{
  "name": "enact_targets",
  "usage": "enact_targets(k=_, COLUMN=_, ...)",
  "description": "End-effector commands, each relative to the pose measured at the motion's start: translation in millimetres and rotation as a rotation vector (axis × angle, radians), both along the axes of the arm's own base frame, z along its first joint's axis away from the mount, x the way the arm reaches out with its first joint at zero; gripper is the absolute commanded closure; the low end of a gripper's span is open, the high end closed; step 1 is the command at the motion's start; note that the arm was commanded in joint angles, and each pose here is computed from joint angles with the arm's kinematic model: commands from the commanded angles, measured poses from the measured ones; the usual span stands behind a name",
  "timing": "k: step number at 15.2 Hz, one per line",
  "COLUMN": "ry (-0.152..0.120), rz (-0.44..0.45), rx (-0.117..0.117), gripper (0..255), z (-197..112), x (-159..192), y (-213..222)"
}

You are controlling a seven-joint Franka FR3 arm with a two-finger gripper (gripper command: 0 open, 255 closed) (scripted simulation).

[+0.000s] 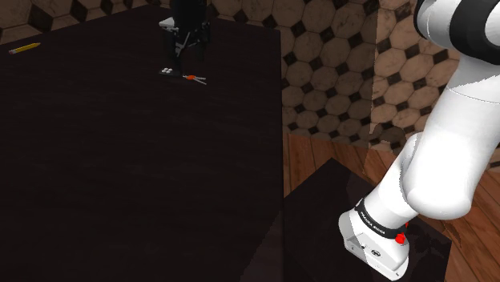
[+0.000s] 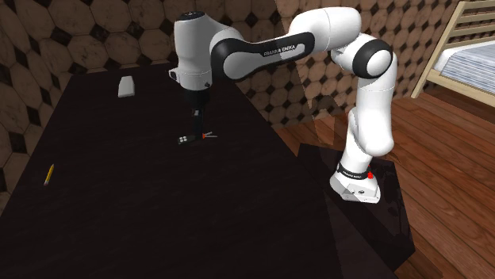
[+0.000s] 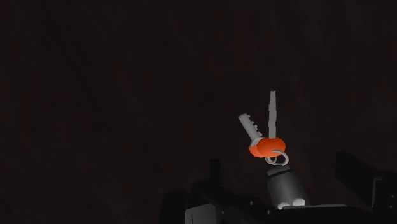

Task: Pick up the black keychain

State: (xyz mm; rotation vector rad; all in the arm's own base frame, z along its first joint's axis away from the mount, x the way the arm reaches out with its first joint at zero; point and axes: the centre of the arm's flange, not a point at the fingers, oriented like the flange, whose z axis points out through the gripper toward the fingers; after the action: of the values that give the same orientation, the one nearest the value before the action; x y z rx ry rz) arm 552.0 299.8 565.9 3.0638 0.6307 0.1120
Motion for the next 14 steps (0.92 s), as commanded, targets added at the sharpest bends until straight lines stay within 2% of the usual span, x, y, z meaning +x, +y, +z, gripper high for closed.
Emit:
enact_targets(k=1, ry=-0.001, rz=0.0, rx=0.0, gripper=0, z=-10.2, x=0.3, y=0.1)
enact_targets(k=4, ry=-0.001, rz=0.0, rx=0.0, gripper=0, z=-18.6, x=0.3, y=0.0)
enact_targets(k=5, ry=-0.001, rz=0.0, rx=0.0, gripper=255, z=-18.3, x=-0.5, y=0.2)
enact_targets(k=14, ry=-0.001, rz=0.0, rx=0.0, gripper=255, z=-18.6, x=0.3, y=0.1)
